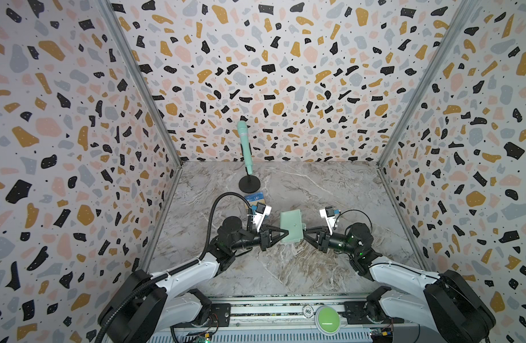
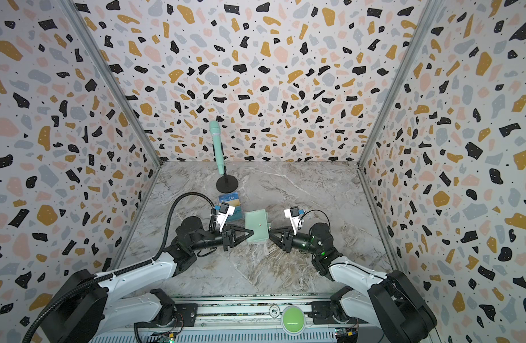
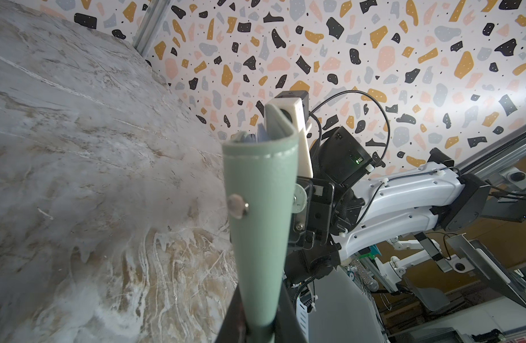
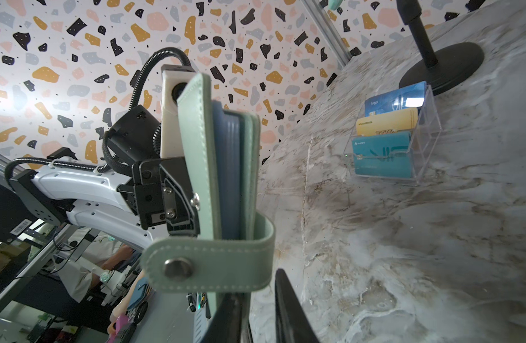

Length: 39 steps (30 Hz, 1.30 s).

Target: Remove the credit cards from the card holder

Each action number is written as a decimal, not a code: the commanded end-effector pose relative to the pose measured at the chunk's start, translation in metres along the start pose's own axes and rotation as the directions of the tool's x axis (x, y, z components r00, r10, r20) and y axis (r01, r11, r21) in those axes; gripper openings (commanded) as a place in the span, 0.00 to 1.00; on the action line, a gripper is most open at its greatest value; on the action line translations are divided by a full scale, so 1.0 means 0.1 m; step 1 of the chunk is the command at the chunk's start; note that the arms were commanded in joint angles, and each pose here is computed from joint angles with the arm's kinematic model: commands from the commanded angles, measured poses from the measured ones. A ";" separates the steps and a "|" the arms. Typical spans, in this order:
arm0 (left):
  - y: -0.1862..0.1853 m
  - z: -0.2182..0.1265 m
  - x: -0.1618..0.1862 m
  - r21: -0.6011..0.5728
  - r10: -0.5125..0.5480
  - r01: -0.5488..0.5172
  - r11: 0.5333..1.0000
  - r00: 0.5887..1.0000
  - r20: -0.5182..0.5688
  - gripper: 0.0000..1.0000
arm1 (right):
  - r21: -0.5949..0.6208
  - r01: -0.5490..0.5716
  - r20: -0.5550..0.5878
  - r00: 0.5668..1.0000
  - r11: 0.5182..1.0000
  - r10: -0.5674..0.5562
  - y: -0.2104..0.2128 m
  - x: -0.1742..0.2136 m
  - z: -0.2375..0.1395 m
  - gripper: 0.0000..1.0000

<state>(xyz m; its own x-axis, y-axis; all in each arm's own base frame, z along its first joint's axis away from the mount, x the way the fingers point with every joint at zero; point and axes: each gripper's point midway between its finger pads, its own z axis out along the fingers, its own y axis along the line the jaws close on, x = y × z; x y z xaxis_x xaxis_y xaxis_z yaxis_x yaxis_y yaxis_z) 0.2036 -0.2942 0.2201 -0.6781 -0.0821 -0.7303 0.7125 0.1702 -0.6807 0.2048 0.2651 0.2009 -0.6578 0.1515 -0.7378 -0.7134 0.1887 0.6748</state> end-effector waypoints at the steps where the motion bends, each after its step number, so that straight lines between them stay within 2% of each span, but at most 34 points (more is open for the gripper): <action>1: -0.15 0.01 -0.13 0.048 0.064 -0.066 0.997 0.998 0.025 0.00 | -0.108 0.050 0.020 0.999 0.993 -0.048 0.26 -0.15 0.04 0.21; 7: -0.15 0.00 -0.12 0.051 0.063 -0.064 0.997 0.998 0.021 0.00 | -0.167 0.049 0.020 0.999 0.985 -0.047 0.36 -0.16 0.06 0.21; 15: -0.13 0.00 -0.10 0.048 0.049 -0.050 0.998 0.999 0.020 0.00 | -0.189 0.061 0.028 0.998 0.980 -0.057 0.42 -0.20 0.09 0.19; 21: -0.07 0.00 -0.11 0.012 0.052 -0.053 0.999 0.998 0.030 0.14 | -0.169 0.058 0.052 0.997 0.984 -0.050 0.40 -0.22 0.07 0.11; 23: -0.05 -0.01 -0.11 0.000 0.054 -0.054 0.999 0.998 0.033 0.19 | -0.162 0.060 0.060 0.997 0.985 -0.051 0.39 -0.23 0.07 0.09; 25: -0.01 -0.01 -0.11 -0.021 0.058 -0.057 0.998 0.998 0.032 0.28 | -0.155 0.061 0.069 0.996 0.986 -0.050 0.39 -0.24 0.06 0.08; 28: 0.05 -0.01 -0.11 -0.058 0.067 -0.065 0.996 0.997 0.027 0.35 | -0.144 0.060 0.080 0.996 0.988 -0.048 0.37 -0.25 0.04 0.06; 34: 0.17 -0.05 -0.13 -0.155 0.095 -0.092 0.984 0.995 0.011 0.43 | -0.110 0.055 0.086 0.995 0.992 -0.045 0.31 -0.27 0.03 0.03; 39: 0.32 -0.12 -0.17 -0.276 0.130 -0.124 0.953 0.991 0.003 0.47 | -0.039 0.045 0.078 0.996 0.998 -0.042 0.17 -0.27 0.06 0.00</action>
<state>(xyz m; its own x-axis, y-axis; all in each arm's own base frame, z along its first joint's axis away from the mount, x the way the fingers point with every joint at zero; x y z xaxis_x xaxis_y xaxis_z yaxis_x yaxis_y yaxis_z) 0.2261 -0.2819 0.2051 -0.6357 -0.0654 -0.7692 0.7006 0.3695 -0.6105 0.2037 0.2703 0.2152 -0.6618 0.1924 -0.7246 -0.7135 0.1352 0.6875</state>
